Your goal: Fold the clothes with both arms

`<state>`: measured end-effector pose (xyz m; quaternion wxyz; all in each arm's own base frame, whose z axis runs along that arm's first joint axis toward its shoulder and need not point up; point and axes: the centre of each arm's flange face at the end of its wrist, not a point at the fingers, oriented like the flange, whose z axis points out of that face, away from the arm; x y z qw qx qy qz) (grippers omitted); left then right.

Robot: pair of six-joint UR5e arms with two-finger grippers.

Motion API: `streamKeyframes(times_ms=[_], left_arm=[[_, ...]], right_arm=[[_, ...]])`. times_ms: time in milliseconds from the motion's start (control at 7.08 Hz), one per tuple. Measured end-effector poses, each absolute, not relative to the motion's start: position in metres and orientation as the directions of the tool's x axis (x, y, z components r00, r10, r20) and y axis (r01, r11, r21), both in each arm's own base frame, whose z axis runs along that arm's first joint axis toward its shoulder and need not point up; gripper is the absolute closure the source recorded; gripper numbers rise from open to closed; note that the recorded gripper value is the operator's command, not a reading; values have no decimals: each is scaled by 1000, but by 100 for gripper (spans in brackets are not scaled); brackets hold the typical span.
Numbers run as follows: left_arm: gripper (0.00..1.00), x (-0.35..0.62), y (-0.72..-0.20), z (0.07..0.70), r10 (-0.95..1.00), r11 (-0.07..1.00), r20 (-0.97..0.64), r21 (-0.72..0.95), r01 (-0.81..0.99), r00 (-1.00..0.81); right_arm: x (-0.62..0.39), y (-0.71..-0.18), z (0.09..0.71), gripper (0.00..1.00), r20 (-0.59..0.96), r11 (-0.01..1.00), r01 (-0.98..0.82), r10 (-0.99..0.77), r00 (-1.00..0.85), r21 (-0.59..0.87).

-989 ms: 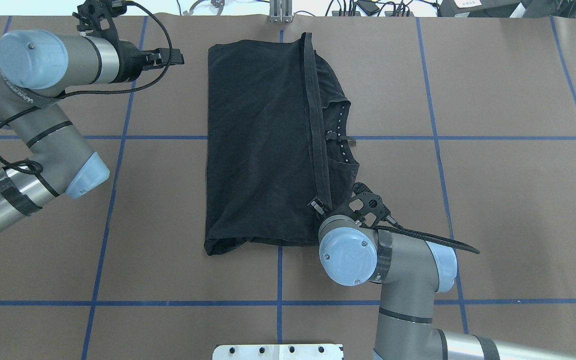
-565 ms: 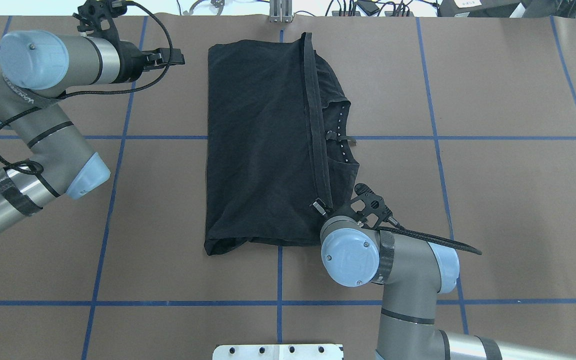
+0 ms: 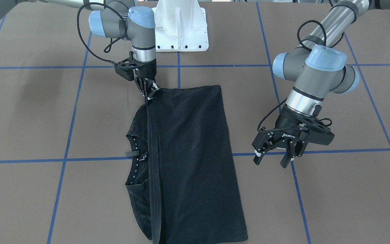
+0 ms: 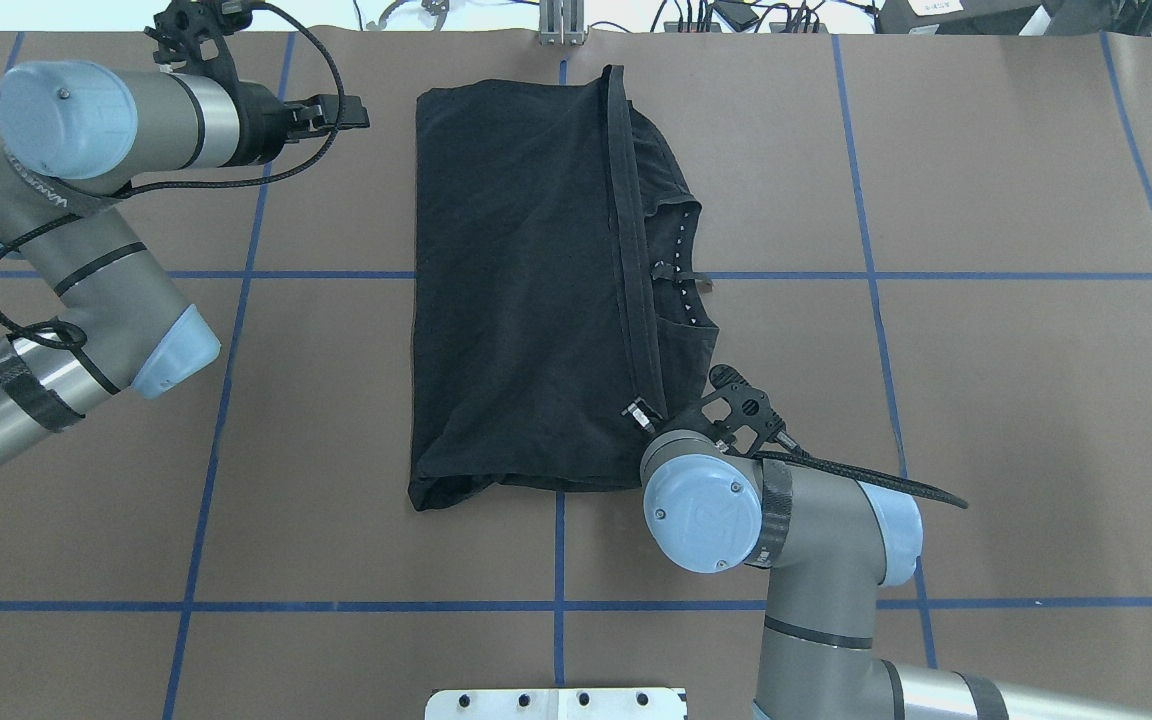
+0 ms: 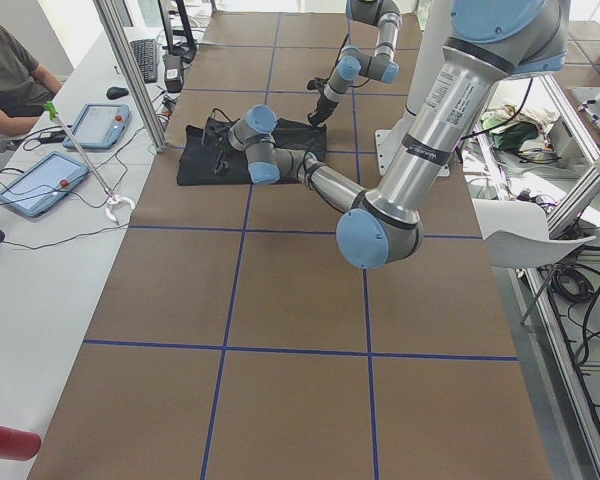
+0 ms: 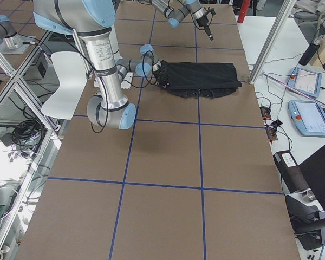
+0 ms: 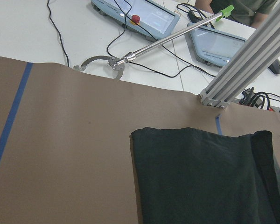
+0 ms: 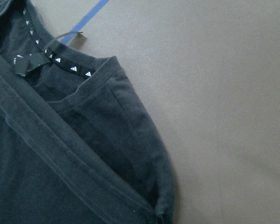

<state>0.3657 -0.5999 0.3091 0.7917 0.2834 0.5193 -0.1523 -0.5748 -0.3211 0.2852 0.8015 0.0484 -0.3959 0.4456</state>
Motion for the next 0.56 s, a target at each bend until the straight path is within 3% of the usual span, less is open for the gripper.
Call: streamKeyframes(times_ms=[282, 565], left_arm=[[1, 363, -586, 302, 48, 796, -924, 265, 544, 380], [1, 384, -518, 279, -16, 841, -973, 112, 530, 231]], right_arm=[[-547, -311, 283, 100, 677, 601, -749, 675, 292, -277], [-523, -285, 285, 100, 669, 617, -732, 677, 307, -288]])
